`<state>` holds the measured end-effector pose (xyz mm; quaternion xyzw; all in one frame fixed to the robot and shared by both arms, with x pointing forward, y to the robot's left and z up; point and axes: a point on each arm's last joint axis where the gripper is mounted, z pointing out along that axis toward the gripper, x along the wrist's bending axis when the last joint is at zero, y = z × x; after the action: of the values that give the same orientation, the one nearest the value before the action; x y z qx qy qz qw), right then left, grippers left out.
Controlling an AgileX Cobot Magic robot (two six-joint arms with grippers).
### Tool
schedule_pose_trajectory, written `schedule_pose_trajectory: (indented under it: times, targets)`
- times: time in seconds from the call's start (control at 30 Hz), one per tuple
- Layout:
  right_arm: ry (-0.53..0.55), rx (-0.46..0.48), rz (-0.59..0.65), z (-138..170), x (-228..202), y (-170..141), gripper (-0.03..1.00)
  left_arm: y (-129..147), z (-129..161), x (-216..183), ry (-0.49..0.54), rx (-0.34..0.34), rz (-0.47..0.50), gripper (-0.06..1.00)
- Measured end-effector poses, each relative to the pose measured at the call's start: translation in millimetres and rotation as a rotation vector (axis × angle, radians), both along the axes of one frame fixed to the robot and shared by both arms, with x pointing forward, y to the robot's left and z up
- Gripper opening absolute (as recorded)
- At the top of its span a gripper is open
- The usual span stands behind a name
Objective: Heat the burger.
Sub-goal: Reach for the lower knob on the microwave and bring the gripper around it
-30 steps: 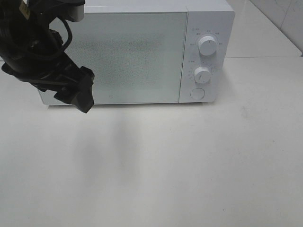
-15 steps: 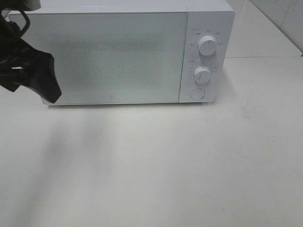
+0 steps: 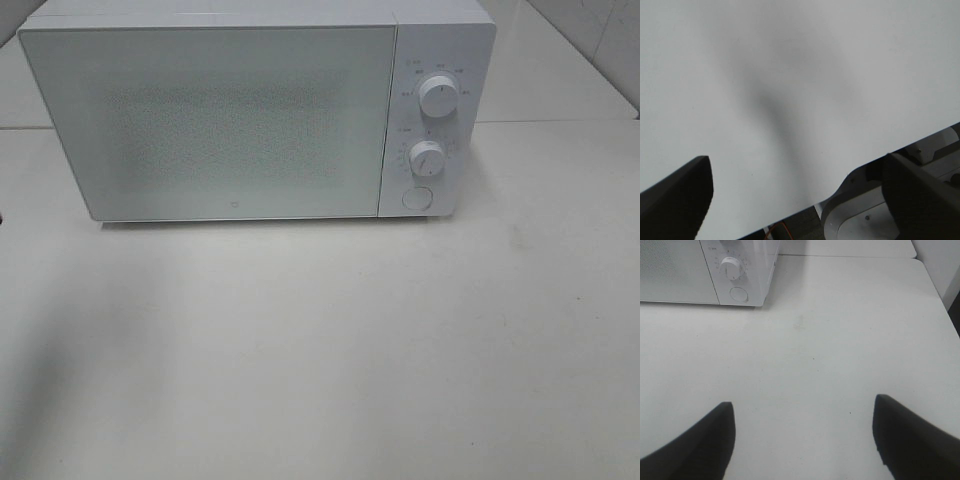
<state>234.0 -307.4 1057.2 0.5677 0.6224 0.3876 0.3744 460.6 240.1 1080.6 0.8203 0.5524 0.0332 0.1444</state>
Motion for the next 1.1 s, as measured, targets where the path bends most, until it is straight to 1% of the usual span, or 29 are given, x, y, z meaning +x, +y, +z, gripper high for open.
schedule_pose_trajectory:
  times: [0.03, 0.07, 0.13, 0.17, 0.23, 0.27, 0.33, 0.37, 0.4, 0.43, 0.5, 0.53, 0.57, 0.6, 0.67, 0.7, 0.73, 0.77, 0.8, 0.83, 0.87, 0.9, 1.1]
  targets:
    - [0.000, 0.000, 0.000, 0, 0, 0, 0.74, 0, 0, 0, 0.000, 0.000, 0.000, 0.83]
    - [0.000, 0.000, 0.000, 0, 0, 0, 0.74, 8, -4, -12, 0.003, 0.007, 0.023, 0.83]
    - [0.000, 0.000, 0.000, 0, 0, 0, 0.74, 11, -6, -20, -0.002, 0.007, 0.031, 0.83]
    - [0.000, 0.000, 0.000, 0, 0, 0, 0.74, 16, -7, -35, -0.029, 0.005, 0.040, 0.83]
    - [0.000, 0.000, 0.000, 0, 0, 0, 0.74, 17, -9, -42, -0.036, 0.008, 0.040, 0.83]
    - [0.000, 0.000, 0.000, 0, 0, 0, 0.74, 21, -10, -58, -0.062, 0.013, 0.039, 0.83]
    - [0.000, 0.000, 0.000, 0, 0, 0, 0.74, 23, -10, -65, -0.074, 0.020, 0.037, 0.83]
    - [0.000, 0.000, 0.000, 0, 0, 0, 0.74, 27, -11, -80, -0.108, 0.029, 0.036, 0.83]
    - [0.000, 0.000, 0.000, 0, 0, 0, 0.74, 29, -13, -88, -0.122, 0.032, 0.036, 0.83]
    - [0.000, 0.000, 0.000, 0, 0, 0, 0.74, 29, -13, -88, -0.122, 0.032, 0.036, 0.83]
    - [0.000, 0.000, 0.000, 0, 0, 0, 0.74, 33, -17, -110, -0.168, 0.034, 0.031, 0.83]
    - [0.000, 0.000, 0.000, 0, 0, 0, 0.74, 33, -17, -110, -0.168, 0.034, 0.031, 0.83]
    - [0.000, 0.000, 0.000, 0, 0, 0, 0.74, 36, -19, -122, -0.204, 0.029, 0.030, 0.83]
    - [0.000, 0.000, 0.000, 0, 0, 0, 0.74, 36, -19, -122, -0.204, 0.029, 0.030, 0.83]
    - [0.000, 0.000, 0.000, 0, 0, 0, 0.74, 39, -22, -140, -0.269, 0.018, 0.034, 0.83]
    - [0.000, 0.000, 0.000, 0, 0, 0, 0.74, 39, -22, -140, -0.269, 0.018, 0.034, 0.83]
    - [0.000, 0.000, 0.000, 0, 0, 0, 0.74, 41, -24, -150, -0.324, 0.013, 0.041, 0.83]
    - [0.000, 0.000, 0.000, 0, 0, 0, 0.74, 43, -26, -154, -0.346, 0.014, 0.049, 0.83]
    - [0.000, 0.000, 0.000, 0, 0, 0, 0.74, 43, -26, -154, -0.346, 0.014, 0.049, 0.83]
    - [0.000, 0.000, 0.000, 0, 0, 0, 0.74, 46, -30, -162, -0.391, 0.020, 0.070, 0.83]
    - [0.000, 0.000, 0.000, 0, 0, 0, 0.74, 48, -32, -165, -0.406, 0.025, 0.081, 0.83]
    - [0.000, 0.000, 0.000, 0, 0, 0, 0.74, 50, -35, -169, -0.450, 0.017, 0.112, 0.83]
    - [0.000, 0.000, 0.000, 0, 0, 0, 0.74, 51, -36, -174, -0.498, 0.000, 0.146, 0.83]
